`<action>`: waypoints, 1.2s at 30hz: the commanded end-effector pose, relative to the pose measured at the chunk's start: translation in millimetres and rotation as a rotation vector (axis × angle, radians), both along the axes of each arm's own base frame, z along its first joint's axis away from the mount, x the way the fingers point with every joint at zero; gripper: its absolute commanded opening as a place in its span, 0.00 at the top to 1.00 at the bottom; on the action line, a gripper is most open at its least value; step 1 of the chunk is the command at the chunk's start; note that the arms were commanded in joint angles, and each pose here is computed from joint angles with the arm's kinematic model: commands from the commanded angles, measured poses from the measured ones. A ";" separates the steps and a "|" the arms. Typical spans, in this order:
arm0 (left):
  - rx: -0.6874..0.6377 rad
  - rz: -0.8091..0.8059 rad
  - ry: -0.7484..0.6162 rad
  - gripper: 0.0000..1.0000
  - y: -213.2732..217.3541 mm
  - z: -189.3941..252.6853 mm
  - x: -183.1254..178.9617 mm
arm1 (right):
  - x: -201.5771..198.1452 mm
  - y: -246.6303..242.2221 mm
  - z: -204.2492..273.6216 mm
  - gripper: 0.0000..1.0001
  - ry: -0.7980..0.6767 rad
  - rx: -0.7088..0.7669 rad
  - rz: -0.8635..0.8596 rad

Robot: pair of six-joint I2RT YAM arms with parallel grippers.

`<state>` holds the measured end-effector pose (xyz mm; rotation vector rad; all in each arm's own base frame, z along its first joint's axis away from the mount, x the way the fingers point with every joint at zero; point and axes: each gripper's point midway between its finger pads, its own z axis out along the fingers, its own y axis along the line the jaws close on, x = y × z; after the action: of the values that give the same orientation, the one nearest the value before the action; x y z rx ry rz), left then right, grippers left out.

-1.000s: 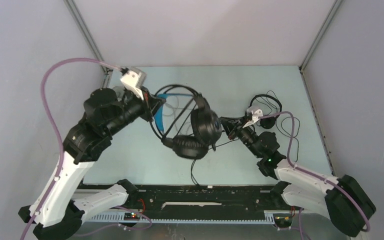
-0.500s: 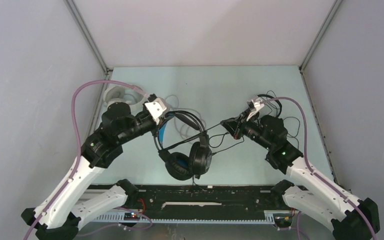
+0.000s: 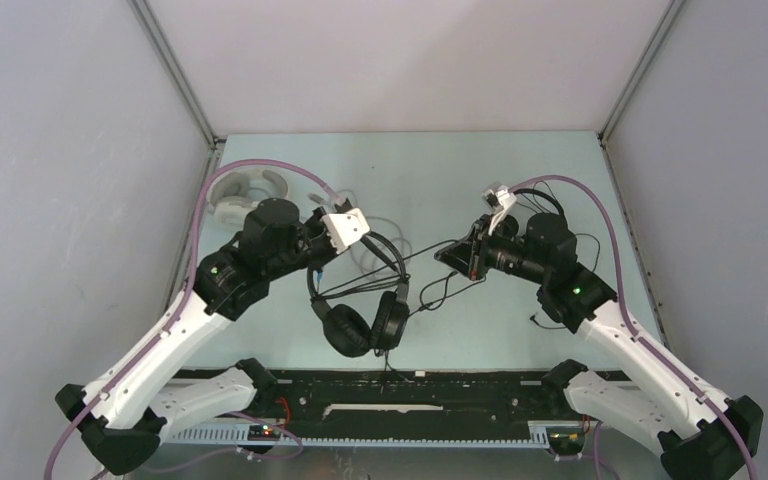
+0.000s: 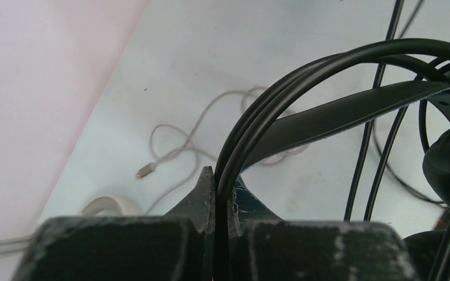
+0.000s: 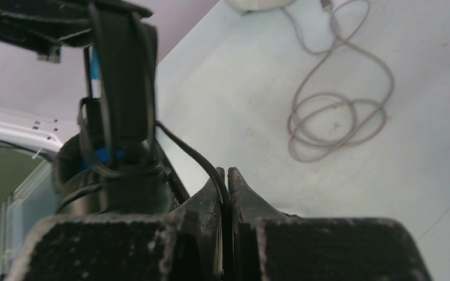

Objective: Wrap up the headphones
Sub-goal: Wrap the headphones cable around the headphones.

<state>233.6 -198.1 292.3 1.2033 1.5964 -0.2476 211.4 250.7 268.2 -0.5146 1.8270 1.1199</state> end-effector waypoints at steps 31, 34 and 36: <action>0.016 0.312 -0.197 1.00 38.8 19.0 32.6 | -41.0 29.4 80.7 0.94 -0.042 0.220 0.218; 0.012 0.304 -0.199 1.00 38.0 18.9 31.5 | -37.3 29.8 82.6 0.94 -0.044 0.216 0.207; 0.020 0.309 -0.194 1.00 38.4 18.2 32.2 | -39.0 31.2 82.7 0.94 -0.043 0.217 0.219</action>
<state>261.1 -165.9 300.9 0.9852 1.6184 0.0423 175.7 278.7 302.8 -0.5781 1.7834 1.3937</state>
